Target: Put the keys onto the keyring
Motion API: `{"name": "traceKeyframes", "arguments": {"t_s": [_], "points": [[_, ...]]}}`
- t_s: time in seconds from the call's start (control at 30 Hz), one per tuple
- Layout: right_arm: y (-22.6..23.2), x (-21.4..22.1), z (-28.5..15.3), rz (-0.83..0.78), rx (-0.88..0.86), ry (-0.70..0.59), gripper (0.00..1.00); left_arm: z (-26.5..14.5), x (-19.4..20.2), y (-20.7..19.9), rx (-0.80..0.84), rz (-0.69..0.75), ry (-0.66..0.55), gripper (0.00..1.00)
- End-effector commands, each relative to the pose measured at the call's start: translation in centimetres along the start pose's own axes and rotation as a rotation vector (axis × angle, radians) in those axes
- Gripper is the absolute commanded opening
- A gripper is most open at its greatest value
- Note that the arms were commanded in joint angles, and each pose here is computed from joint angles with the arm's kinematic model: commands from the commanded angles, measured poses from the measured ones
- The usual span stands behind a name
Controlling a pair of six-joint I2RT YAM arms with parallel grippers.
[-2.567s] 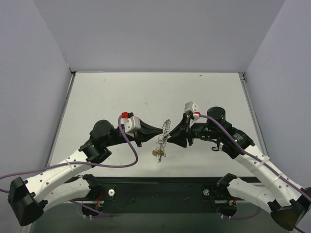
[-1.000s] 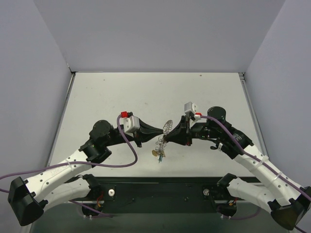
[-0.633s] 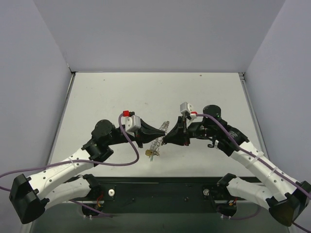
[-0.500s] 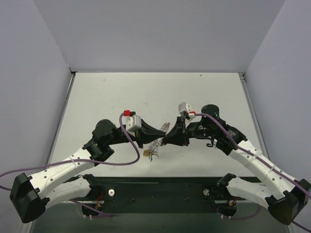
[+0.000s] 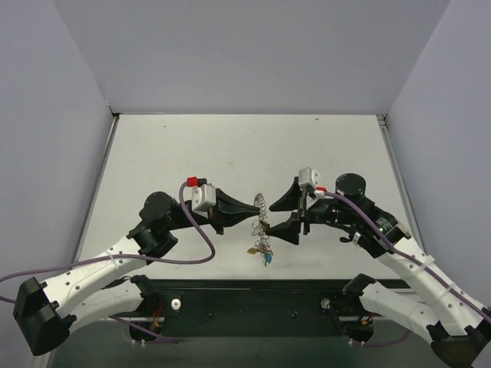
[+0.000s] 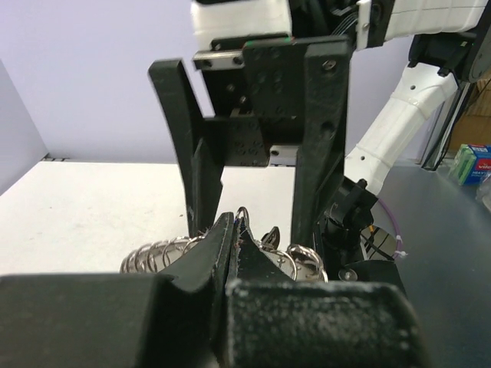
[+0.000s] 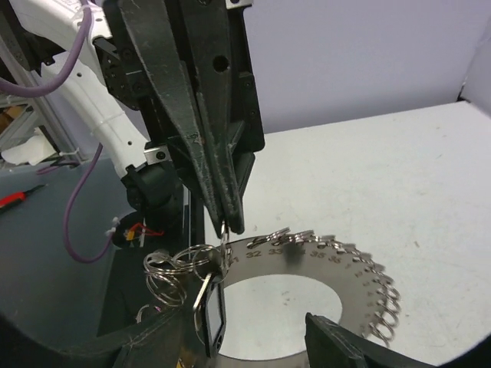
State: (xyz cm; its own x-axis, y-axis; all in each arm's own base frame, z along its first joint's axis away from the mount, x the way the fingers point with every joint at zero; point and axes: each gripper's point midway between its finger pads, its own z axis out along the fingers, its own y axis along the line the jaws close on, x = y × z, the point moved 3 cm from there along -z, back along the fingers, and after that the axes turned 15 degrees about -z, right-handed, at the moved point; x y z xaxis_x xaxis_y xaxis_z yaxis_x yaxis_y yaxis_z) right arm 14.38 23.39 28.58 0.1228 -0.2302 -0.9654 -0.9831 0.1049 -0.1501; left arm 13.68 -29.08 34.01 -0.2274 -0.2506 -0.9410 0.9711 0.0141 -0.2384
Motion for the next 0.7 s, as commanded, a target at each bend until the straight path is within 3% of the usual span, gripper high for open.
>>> {"name": "traceKeyframes", "arguments": {"t_s": [0.0, 0.37, 0.67], "points": [[-0.2, -0.9, -1.4, -0.093, 0.071, -0.013, 0.67, -0.4, -2.0, -0.5, -0.016, 0.076, -0.072, 0.00], [-0.4, -1.1, -1.9, -0.106, 0.101, -0.018, 0.72, -0.5, -1.7, 0.3, -0.055, 0.077, -0.068, 0.00], [-1.0, -0.2, -2.1, -0.084, 0.162, 0.000, 0.75, 0.6, -0.4, 4.1, -0.198, 0.069, -0.052, 0.00]]}}
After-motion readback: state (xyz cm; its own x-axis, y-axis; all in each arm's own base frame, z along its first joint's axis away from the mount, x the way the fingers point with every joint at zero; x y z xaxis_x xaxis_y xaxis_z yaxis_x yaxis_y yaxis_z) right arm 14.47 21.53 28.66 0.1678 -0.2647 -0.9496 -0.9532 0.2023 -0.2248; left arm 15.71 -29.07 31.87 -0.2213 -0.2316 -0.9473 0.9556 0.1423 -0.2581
